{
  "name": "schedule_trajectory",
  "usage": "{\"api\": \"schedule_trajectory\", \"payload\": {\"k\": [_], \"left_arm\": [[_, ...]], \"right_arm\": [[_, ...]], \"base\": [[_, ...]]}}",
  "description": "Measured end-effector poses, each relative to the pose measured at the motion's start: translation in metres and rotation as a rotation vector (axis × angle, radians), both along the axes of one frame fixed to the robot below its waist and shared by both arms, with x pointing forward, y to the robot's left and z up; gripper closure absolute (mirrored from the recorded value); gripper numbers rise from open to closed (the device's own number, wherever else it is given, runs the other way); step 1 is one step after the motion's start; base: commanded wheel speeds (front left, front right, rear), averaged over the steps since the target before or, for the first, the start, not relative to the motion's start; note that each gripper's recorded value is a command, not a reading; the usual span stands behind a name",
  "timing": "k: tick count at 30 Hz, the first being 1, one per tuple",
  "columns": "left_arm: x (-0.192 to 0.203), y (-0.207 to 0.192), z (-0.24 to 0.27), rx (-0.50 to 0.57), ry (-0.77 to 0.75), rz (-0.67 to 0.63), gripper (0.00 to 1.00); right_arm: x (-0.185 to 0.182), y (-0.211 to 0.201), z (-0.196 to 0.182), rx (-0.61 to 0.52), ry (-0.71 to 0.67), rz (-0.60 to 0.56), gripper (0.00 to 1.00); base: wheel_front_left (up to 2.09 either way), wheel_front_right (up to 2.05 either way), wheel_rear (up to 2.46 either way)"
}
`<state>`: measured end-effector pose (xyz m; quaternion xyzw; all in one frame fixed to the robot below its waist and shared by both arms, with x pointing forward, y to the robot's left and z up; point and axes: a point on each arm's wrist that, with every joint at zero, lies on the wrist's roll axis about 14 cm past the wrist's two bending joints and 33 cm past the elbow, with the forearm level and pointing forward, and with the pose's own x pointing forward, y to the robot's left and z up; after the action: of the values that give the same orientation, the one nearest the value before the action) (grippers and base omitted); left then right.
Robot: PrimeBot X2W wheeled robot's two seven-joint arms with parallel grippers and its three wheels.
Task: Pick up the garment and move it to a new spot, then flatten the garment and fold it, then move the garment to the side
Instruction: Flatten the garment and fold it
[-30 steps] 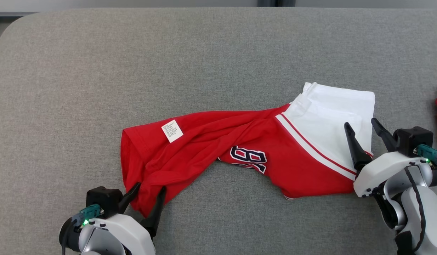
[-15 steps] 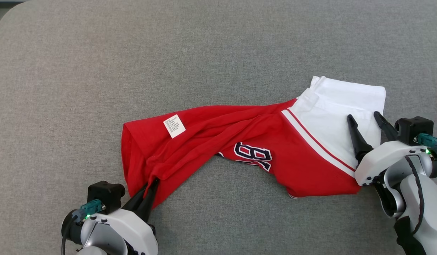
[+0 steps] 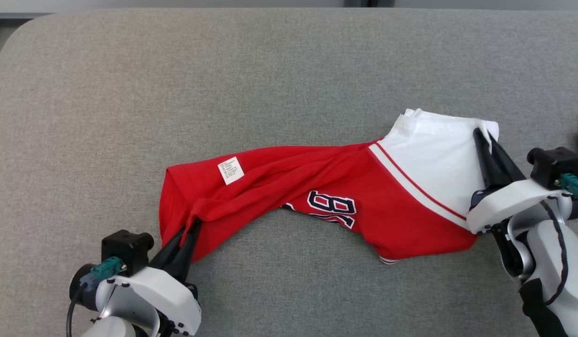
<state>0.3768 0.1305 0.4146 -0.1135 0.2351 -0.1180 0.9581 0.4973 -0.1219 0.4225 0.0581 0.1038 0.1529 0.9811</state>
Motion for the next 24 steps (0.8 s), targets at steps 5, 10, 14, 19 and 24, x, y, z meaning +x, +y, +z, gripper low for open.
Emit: {"api": "schedule_trajectory", "payload": {"k": [5, 10, 14, 19, 24], "left_arm": [[0.017, 0.003, 0.037, 0.018, -0.128, -0.016, 1.0], [0.035, 0.008, 0.081, 0.052, -0.271, -0.035, 1.0], [0.051, 0.012, 0.129, 0.09, -0.413, -0.049, 1.0], [0.065, 0.014, 0.188, 0.159, -0.574, -0.077, 1.0], [0.071, 0.016, 0.237, 0.215, -0.697, -0.086, 1.0]], "right_arm": [[0.013, -0.012, 0.071, 0.021, -0.223, -0.024, 1.0], [0.011, -0.025, 0.148, 0.015, -0.446, -0.044, 1.0], [0.004, -0.031, 0.195, -0.009, -0.564, -0.047, 1.0], [-0.009, -0.033, 0.249, -0.037, -0.684, -0.041, 1.0], [-0.028, -0.039, 0.297, -0.059, -0.799, -0.051, 1.0]], "base": [[0.0, 0.0, 0.0], [0.0, 0.0, 0.0], [0.0, 0.0, 0.0], [0.0, 0.0, 0.0], [0.0, 0.0, 0.0]]}}
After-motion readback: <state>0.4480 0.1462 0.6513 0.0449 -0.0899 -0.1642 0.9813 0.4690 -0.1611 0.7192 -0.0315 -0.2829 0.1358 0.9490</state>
